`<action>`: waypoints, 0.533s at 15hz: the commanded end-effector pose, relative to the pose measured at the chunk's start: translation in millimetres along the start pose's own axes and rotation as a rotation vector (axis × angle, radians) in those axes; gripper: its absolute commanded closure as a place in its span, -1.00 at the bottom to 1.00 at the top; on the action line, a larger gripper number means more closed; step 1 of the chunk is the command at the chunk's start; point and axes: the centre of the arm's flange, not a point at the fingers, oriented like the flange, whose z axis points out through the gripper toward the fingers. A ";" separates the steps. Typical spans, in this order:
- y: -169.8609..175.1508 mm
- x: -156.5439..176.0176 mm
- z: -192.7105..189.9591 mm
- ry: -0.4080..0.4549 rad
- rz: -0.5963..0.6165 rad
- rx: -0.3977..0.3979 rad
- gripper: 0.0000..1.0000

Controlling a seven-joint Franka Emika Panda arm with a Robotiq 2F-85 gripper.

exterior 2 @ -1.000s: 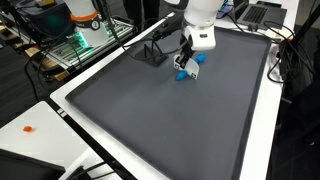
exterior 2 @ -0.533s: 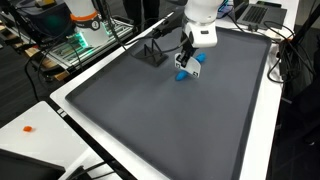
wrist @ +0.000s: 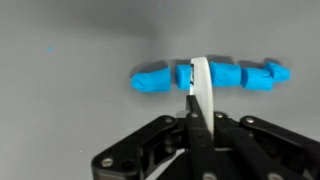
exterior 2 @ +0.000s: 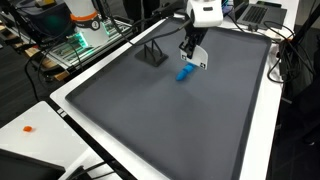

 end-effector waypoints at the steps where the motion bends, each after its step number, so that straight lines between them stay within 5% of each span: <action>1: -7.0 -24.9 -14.0 0.045 0.144 0.056 0.98; 8: -26.8 -52.2 -22.7 0.021 0.527 0.071 0.98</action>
